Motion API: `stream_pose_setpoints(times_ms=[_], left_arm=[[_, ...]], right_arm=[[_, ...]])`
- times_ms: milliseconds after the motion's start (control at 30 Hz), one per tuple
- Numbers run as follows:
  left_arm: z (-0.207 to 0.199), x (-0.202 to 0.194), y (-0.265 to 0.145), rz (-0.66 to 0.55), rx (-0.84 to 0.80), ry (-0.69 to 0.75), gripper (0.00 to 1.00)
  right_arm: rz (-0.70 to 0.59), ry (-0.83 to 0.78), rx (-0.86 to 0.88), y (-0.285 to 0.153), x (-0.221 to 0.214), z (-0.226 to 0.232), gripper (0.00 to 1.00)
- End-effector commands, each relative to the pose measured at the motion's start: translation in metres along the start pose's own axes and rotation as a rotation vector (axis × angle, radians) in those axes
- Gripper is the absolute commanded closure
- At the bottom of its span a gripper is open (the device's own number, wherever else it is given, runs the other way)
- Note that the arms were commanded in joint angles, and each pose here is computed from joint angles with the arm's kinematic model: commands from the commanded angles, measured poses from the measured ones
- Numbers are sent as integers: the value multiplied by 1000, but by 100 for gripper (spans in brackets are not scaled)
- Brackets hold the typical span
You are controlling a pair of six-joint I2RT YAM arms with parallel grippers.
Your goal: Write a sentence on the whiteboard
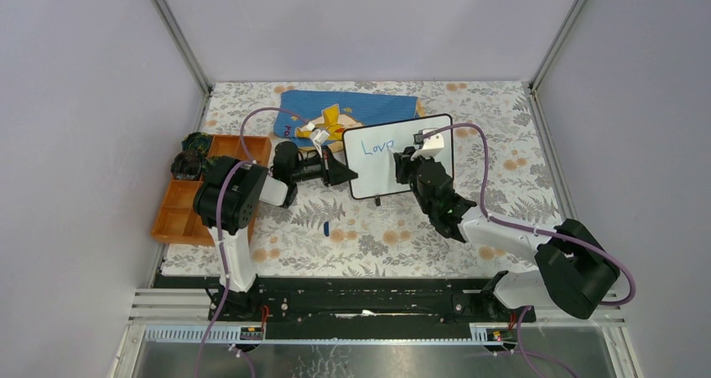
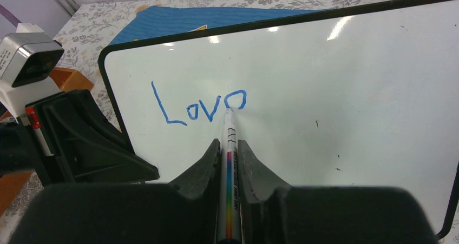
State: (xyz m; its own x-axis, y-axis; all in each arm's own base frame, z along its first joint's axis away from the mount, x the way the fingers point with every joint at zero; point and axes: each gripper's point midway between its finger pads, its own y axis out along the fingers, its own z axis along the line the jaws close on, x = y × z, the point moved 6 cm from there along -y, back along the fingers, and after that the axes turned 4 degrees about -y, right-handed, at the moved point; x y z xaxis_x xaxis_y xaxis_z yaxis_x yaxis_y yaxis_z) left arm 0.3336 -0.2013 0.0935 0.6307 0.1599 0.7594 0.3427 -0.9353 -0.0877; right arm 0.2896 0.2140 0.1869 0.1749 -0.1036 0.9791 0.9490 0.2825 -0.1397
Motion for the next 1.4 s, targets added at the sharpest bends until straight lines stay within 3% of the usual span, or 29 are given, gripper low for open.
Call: stream_pose_setpoints(times_ms=[0,967,1367], left_arm=[[5,-27,2,85,43,-57,100],[6,-28,3,92,47,-56,100],[6,-29,2,93,51,-58,100]], right_arm=[[8,0,-42,-4,-1,-9,100],[-21,-30,-197,-9,9,-31,100],[-70,17,-72,-20,29,-19,100]])
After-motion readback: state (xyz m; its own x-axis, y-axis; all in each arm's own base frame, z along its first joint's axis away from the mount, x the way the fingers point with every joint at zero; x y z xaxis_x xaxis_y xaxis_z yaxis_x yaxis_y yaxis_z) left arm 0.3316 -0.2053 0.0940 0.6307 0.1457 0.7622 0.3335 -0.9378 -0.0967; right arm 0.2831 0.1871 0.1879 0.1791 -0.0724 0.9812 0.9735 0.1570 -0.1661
